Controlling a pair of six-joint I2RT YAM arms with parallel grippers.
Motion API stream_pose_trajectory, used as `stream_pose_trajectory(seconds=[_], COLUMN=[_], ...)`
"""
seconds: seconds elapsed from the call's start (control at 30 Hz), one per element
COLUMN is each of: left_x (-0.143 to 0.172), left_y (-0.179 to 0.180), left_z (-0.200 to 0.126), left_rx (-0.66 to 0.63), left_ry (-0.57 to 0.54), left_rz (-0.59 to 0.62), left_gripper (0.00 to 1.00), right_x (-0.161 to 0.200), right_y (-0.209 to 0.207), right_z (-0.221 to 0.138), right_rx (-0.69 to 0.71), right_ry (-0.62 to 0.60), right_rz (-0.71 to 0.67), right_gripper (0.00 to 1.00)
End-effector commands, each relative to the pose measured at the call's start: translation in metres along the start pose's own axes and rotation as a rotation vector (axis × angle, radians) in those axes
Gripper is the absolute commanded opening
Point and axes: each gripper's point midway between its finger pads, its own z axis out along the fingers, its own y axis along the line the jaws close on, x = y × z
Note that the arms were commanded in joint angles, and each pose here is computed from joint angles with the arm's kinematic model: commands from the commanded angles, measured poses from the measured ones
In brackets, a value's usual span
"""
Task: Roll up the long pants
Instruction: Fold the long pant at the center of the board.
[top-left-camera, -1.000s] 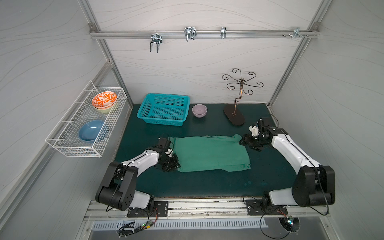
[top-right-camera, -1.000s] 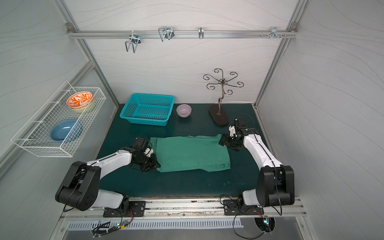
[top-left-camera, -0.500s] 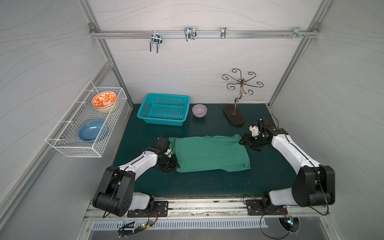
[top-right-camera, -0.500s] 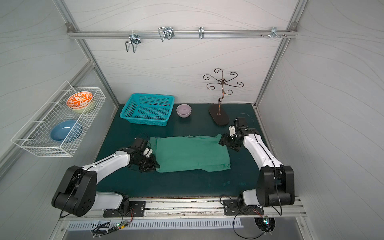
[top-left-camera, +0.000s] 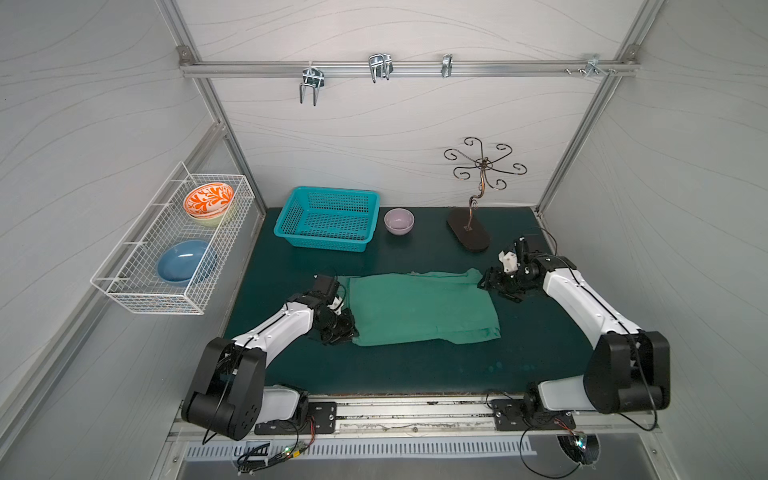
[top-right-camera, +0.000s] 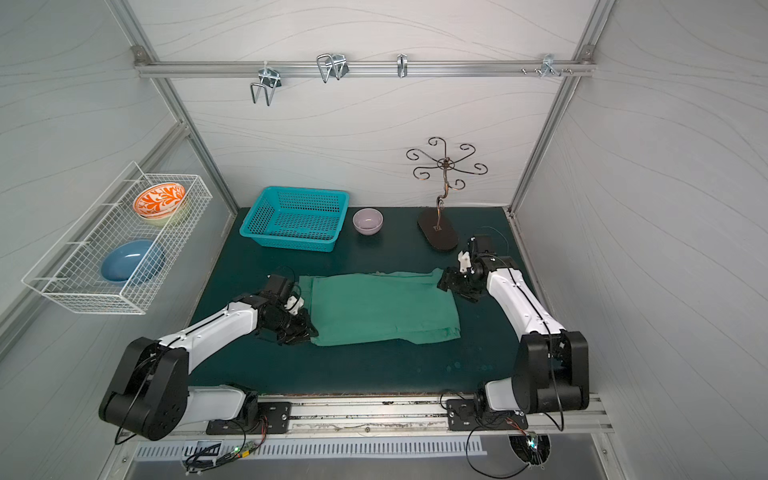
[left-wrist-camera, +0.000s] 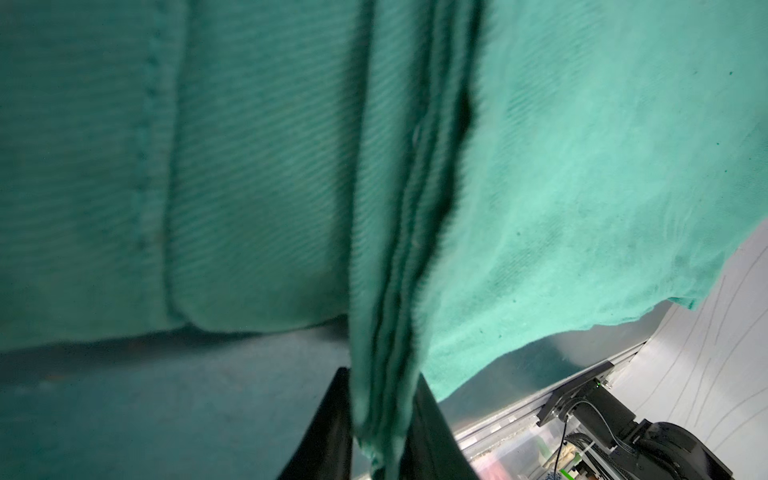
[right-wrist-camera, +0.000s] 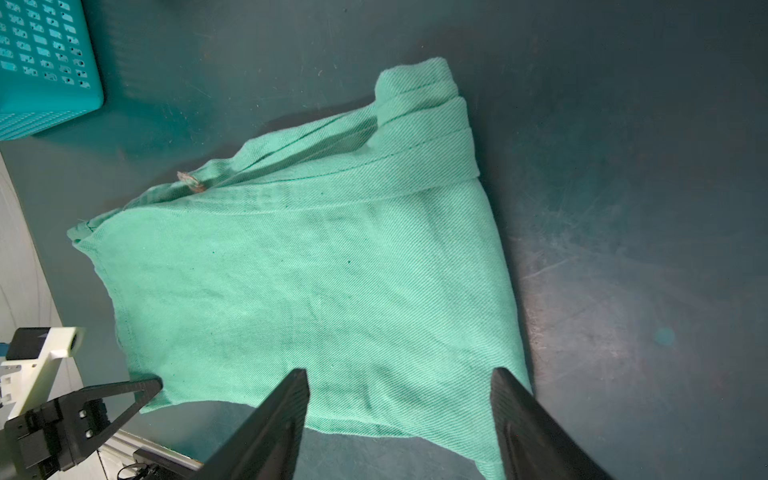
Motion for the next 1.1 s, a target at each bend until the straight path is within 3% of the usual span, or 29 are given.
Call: stream_pose_trajectory(seconds=[0.0, 0.2, 0.37, 0.47, 0.73, 1.07], left_x=[0.0, 0.0, -0.002, -0.004, -0.02, -0.05], left_y=[-0.007, -0.01, -0.013, -0.02, -0.033, -0.005], left_z=[-0.008, -0.009, -0.012, -0.018, -0.057, -0.103], left_rx=[0.003, 0.014, 0.02, 0.041, -0.004, -0.274], left_ry=[0.001, 0.005, -0.003, -0.02, -0.131, -0.294], left_rz=[0.012, 0.014, 0.023, 0.038, 0.068, 0.063], left_gripper=[0.28, 0.3, 0.15, 0.0, 0.0, 0.0], right_x=[-0.001, 0.0, 0.0, 0.0, 0.002, 0.002], right_y=[0.005, 0.005, 0.006, 0.006, 0.006, 0.01], right_z=[0.0, -0.001, -0.002, -0.003, -0.005, -0.008], right_rx=[-0.021, -0.022, -0.023, -0.025, -0.026, -0.044], right_ry=[-0.001, -0.003, -0.009, -0.012, -0.017, -0.022], right_rz=[0.0, 0.0, 0.001, -0.001, -0.003, -0.004], right_gripper=[0.72, 0.72, 0.72, 0.72, 0.72, 0.71])
